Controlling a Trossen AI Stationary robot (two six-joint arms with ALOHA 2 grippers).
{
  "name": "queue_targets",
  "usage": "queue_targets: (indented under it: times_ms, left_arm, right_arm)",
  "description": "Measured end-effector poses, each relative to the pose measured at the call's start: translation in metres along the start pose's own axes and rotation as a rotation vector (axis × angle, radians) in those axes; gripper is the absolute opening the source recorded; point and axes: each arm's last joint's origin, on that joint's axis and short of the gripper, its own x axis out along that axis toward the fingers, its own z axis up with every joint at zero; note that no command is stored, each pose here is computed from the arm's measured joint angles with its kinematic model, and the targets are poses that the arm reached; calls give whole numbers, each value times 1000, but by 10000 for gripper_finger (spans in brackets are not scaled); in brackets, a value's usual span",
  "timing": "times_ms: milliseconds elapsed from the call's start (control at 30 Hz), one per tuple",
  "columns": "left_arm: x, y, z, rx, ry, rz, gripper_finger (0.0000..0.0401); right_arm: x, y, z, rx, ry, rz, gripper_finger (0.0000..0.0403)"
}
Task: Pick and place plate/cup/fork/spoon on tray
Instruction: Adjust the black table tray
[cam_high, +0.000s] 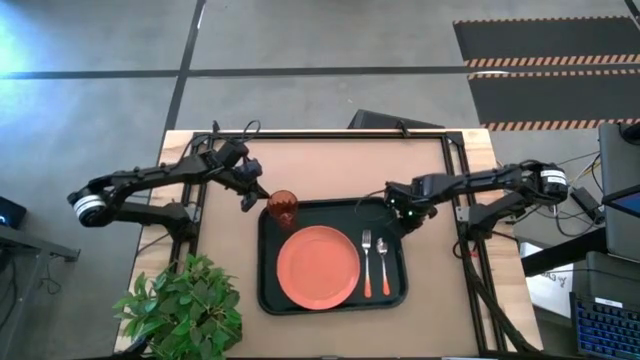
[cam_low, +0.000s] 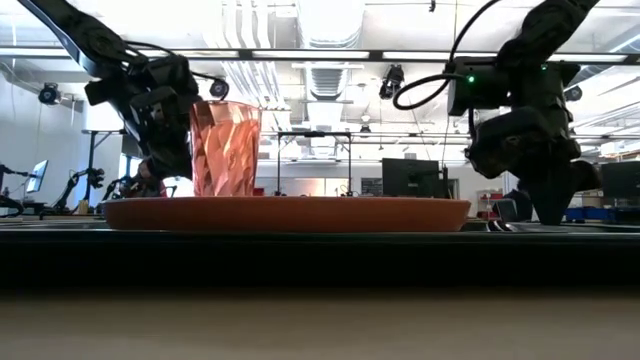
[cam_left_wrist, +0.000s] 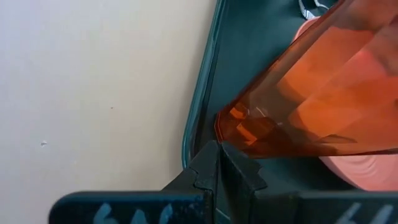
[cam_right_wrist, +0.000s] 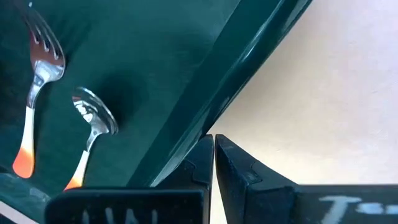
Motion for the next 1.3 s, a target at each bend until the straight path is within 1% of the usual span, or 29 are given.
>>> queue_targets:
  times_ms: [300,367,433,533,700,800,900,1000,1067,1200,1300]
  left_arm:
    - [-3,-2,1,7,-11,2,0]
    - [-3,-2,-1,-2,2,1,0]
    - [-3,-2,-3,-11,19,4,0]
    - [-3,-2,-7,-31,55,2,0]
    - [-3,-4,-9,-45,79,-9,0]
    - [-3,-9,-10,-63,85,-58,0]
    - [1,-14,-12,-44,102,-88,0]
    - [9,-15,-25,-48,150,-87,0]
    - [14,-12,-34,-77,161,-72,0]
    - [22,-8,-45,-116,127,-62,0]
    - [26,-6,-45,-123,75,-61,0]
  right_arm:
    - [3,10,-2,-8,-32,32,9]
    - [2,9,-3,-21,-24,21,9]
    - [-1,7,-6,-31,-14,-16,9]
    - [-12,8,-7,-48,-44,-49,9]
    - [-35,14,-9,-92,-171,-44,9]
    - [-50,16,-13,-115,-253,-25,9]
    - [-64,16,-18,-128,-330,-6,9]
    - [-77,14,-24,-138,-407,15,9]
    - [-84,13,-28,-141,-452,25,9]
    - [-94,10,-34,-152,-518,50,9]
    - [-98,9,-37,-161,-548,53,9]
